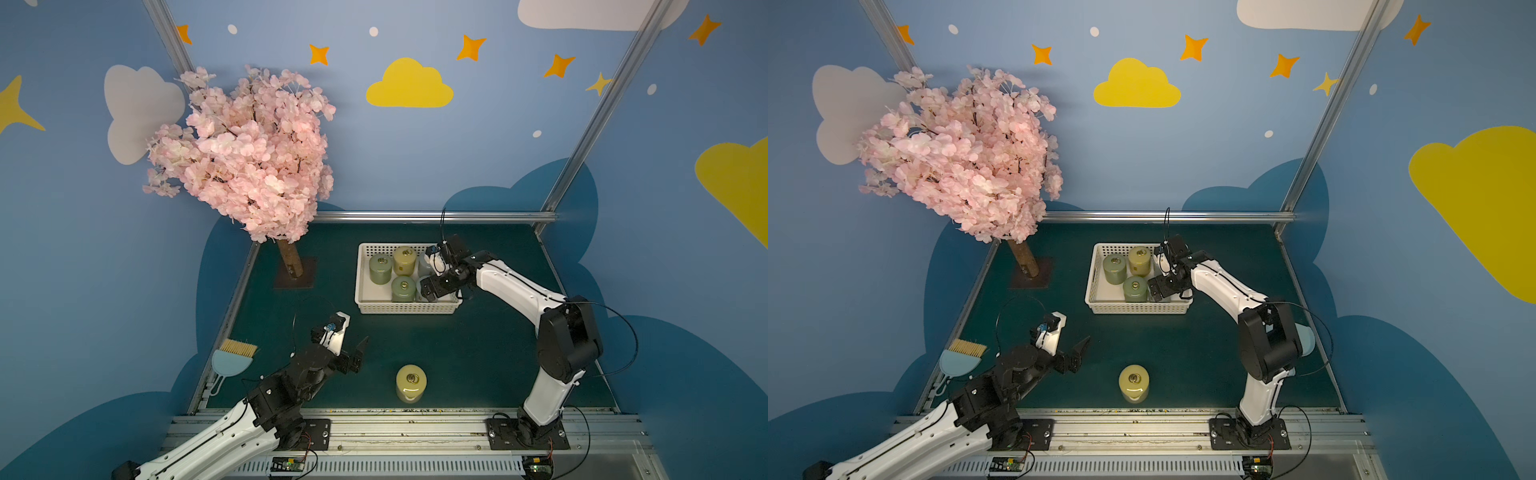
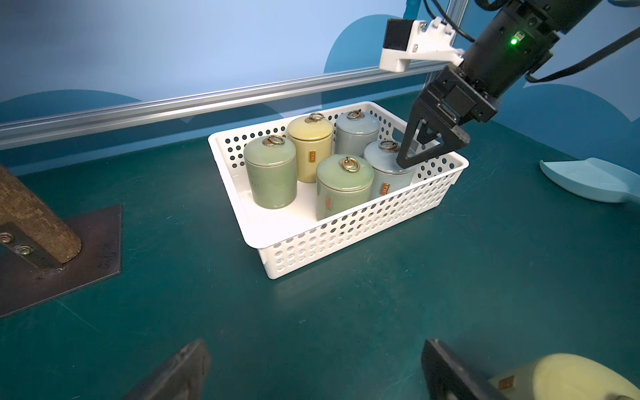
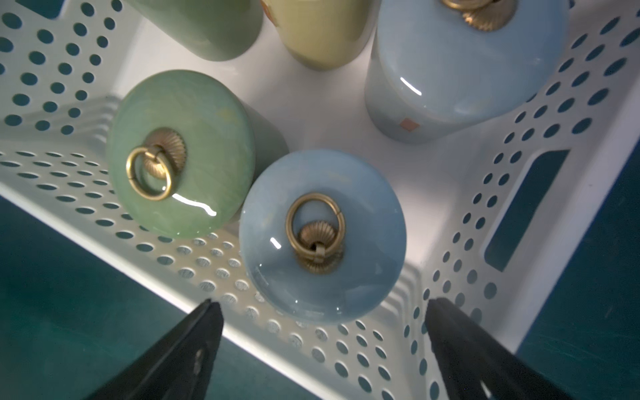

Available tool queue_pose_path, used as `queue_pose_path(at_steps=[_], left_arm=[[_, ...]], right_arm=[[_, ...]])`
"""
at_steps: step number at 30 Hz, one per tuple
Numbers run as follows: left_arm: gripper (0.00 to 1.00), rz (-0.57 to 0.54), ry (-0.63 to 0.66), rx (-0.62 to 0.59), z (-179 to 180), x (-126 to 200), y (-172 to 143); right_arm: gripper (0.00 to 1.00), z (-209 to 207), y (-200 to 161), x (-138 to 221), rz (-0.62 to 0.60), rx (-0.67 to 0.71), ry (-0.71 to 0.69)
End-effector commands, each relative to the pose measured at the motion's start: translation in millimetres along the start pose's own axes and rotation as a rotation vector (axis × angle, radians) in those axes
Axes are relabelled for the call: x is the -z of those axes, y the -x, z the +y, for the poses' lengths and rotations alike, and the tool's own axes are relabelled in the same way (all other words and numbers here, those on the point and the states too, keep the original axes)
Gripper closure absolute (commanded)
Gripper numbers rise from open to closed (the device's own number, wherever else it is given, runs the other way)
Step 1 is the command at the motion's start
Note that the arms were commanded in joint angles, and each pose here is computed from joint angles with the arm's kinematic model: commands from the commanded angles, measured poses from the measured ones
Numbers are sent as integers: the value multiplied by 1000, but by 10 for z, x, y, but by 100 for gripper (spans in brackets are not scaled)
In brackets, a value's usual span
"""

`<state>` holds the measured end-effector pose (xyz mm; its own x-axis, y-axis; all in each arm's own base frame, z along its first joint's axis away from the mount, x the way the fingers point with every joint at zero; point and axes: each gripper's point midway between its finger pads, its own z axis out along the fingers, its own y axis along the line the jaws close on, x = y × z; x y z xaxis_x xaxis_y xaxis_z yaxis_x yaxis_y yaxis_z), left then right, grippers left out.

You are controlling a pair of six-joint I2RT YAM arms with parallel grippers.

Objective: Take the tea canister out of the basket
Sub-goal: Pick up the tea canister from the basket.

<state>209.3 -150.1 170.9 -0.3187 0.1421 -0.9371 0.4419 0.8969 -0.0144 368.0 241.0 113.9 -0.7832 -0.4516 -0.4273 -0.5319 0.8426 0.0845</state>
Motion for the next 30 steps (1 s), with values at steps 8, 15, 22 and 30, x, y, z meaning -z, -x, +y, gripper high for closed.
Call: queue_pose_path(at_steps=[8,15,22,30], left_arm=[[0,-8,28,-12,46,-19,7],[0,-7,26,-13,43,-21,3],[0,-7,25,-12,42,-19,2],[0,-7,26,-11,46,-15,2]], right_arm=[[2,44,44,-174,42,21,-14],[4,37,53,-280,58,24,-26],[7,17,41,-367,75,28,-42],[11,26,58,-386,73,36,-41]])
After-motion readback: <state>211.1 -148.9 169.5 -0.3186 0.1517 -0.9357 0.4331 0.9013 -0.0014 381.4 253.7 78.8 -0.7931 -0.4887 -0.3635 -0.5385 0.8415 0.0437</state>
